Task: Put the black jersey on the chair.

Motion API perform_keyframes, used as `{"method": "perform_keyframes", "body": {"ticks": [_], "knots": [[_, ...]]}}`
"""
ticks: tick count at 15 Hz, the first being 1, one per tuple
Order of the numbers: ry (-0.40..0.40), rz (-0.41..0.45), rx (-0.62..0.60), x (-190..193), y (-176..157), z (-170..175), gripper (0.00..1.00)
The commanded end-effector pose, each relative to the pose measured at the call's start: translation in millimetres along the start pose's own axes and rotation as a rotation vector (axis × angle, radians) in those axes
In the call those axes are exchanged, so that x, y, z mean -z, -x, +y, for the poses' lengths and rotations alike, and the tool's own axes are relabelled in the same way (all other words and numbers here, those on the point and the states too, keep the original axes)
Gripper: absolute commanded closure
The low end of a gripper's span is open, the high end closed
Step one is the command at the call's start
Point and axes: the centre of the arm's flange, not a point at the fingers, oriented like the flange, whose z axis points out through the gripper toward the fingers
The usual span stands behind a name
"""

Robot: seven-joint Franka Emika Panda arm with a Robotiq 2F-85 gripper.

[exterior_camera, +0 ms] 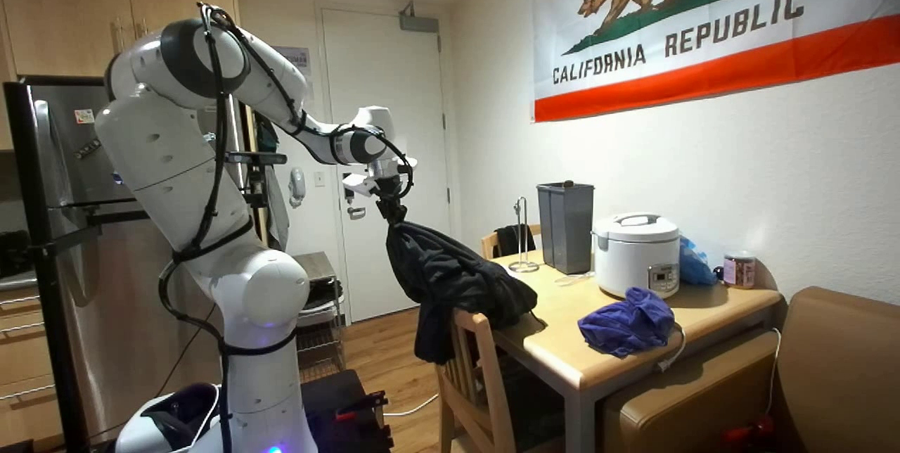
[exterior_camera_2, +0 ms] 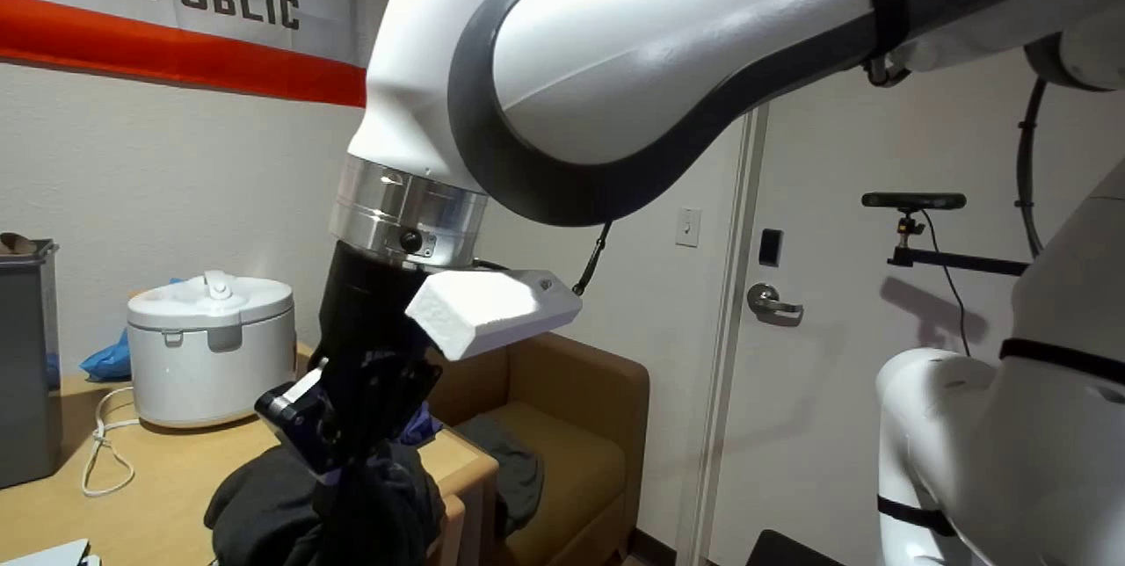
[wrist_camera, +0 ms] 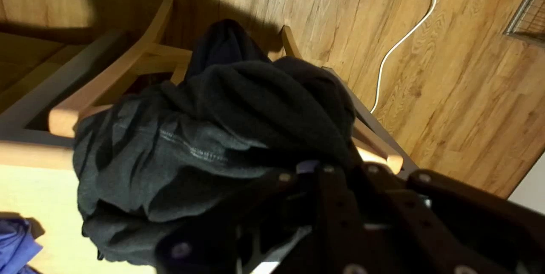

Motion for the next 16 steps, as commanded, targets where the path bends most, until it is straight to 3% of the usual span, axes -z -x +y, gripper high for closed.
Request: {"method": "perform_keyframes", "body": {"ticks": [1,2,5,9,12,16], "knots": [[-0.027,-0.035,0.008,0.9,16.5,7.0,0.98],[-0.032,-0.041,0.009,-0.9,17.4,7.5,0.69],[-0.041,-0.061,0.022,-3.6,19.1,9.6,0.54],[-0.031,-0.081,0.026,-1.7,20.7,14.6,0.24],[-0.016,-0.027,0.017,5.1,13.6,21.6,0.00],[0.046,0.151,0.039,30.1,-19.2,39.2,0.00]]}}
